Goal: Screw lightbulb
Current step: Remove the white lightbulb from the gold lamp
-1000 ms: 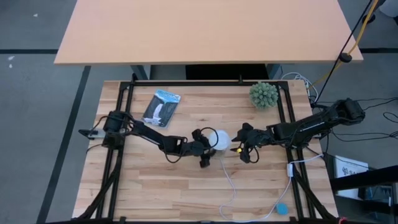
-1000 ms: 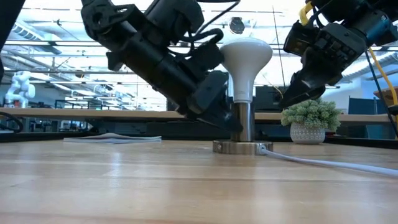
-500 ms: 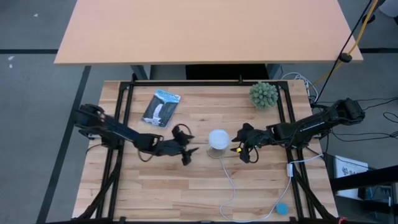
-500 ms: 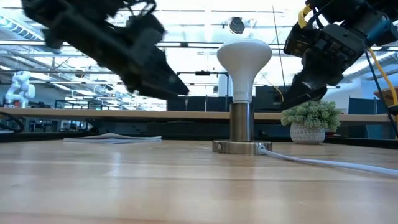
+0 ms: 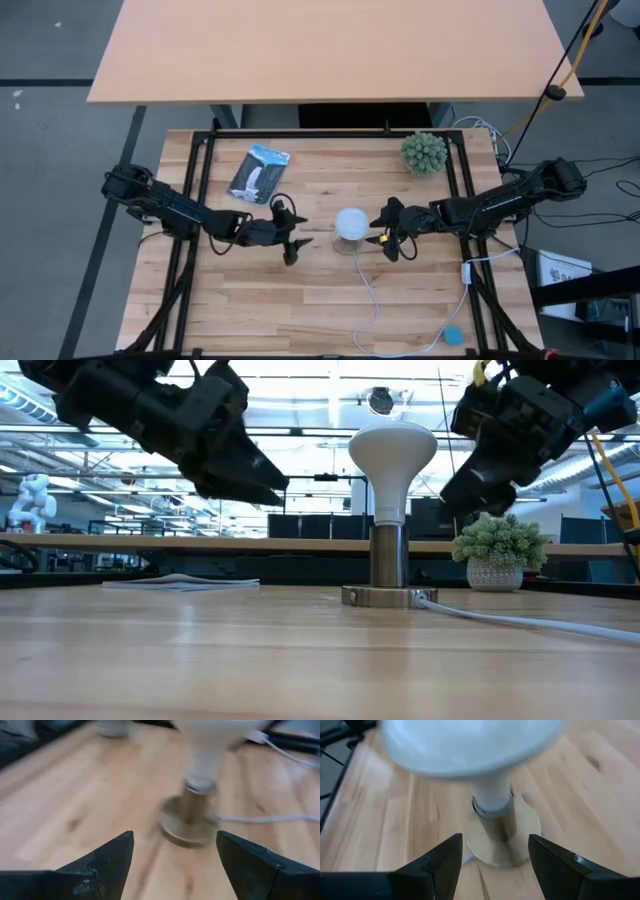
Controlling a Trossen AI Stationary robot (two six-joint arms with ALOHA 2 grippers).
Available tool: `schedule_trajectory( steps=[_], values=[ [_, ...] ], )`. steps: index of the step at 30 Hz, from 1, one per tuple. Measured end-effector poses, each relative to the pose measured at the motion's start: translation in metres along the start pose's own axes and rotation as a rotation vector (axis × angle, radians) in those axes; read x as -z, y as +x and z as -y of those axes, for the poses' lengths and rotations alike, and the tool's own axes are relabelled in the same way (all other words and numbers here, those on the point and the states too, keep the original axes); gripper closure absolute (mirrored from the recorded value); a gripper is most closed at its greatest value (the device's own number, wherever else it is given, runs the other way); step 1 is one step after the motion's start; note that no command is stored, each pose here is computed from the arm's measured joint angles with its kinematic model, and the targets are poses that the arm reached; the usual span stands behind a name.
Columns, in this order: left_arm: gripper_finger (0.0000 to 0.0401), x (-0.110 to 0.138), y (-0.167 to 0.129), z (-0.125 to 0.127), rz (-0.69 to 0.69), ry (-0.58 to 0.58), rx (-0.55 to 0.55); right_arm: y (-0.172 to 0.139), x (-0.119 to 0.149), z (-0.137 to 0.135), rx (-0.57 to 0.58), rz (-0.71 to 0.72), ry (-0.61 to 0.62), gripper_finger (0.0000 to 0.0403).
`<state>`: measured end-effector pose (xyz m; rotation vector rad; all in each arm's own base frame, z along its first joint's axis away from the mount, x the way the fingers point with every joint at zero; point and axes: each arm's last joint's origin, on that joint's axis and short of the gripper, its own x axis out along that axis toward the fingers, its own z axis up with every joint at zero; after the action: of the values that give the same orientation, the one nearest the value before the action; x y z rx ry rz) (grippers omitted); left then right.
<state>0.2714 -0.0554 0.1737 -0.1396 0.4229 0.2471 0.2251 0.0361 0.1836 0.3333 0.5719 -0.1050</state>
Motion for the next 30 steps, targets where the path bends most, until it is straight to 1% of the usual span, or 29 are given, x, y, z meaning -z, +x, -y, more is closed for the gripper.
schedule_trajectory(
  steps=[1, 3, 5, 7, 10, 13, 15, 18, 21, 23, 26, 30],
  values=[
    [0.0112, 0.001, 0.000, 0.001, -0.016, 0.019, 0.038, 0.000, 0.001, 0.001, 0.005, -0.013, 0.014, 0.0183],
    [0.0112, 0.002, 0.000, 0.003, -0.032, 0.120, 0.103, 0.000, 0.003, 0.001, 0.012, -0.034, 0.036, 0.0183],
    [0.0112, 0.002, 0.000, 0.004, -0.034, 0.193, 0.140, 0.000, 0.006, 0.001, 0.017, -0.055, 0.029, 0.0183],
    [0.0112, 0.000, -0.001, 0.002, -0.038, 0.210, 0.178, -0.001, 0.008, -0.002, 0.014, -0.061, 0.011, 0.0183],
    [0.0112, -0.004, -0.006, -0.003, -0.005, 0.210, 0.303, -0.002, 0.010, -0.007, 0.016, -0.056, -0.017, 0.0183],
    [0.0112, 0.000, -0.015, -0.018, 0.048, 0.182, 0.393, -0.004, 0.013, -0.012, 0.051, -0.040, -0.053, 0.0183],
    [0.0112, 0.008, -0.024, -0.033, 0.096, 0.152, 0.403, -0.004, 0.015, -0.014, 0.073, -0.031, -0.076, 0.0183],
    [0.0112, 0.023, -0.036, -0.052, 0.166, 0.107, 0.405, -0.005, 0.016, -0.017, 0.063, -0.031, -0.104, 0.0183],
    [0.0112, 0.036, -0.046, -0.064, 0.213, 0.081, 0.398, -0.006, 0.019, -0.016, 0.054, -0.021, -0.106, 0.0183],
    [0.0112, 0.044, -0.050, -0.067, 0.219, 0.065, 0.399, -0.007, 0.025, -0.012, 0.039, 0.007, -0.086, 0.0183],
    [0.0112, 0.054, -0.053, -0.070, 0.188, 0.063, 0.395, -0.012, 0.039, -0.003, 0.008, 0.064, -0.030, 0.0183],
    [0.0112, 0.062, -0.053, -0.071, 0.141, 0.068, 0.386, -0.021, 0.055, 0.009, -0.056, 0.178, 0.060, 0.0183]
  ],
)
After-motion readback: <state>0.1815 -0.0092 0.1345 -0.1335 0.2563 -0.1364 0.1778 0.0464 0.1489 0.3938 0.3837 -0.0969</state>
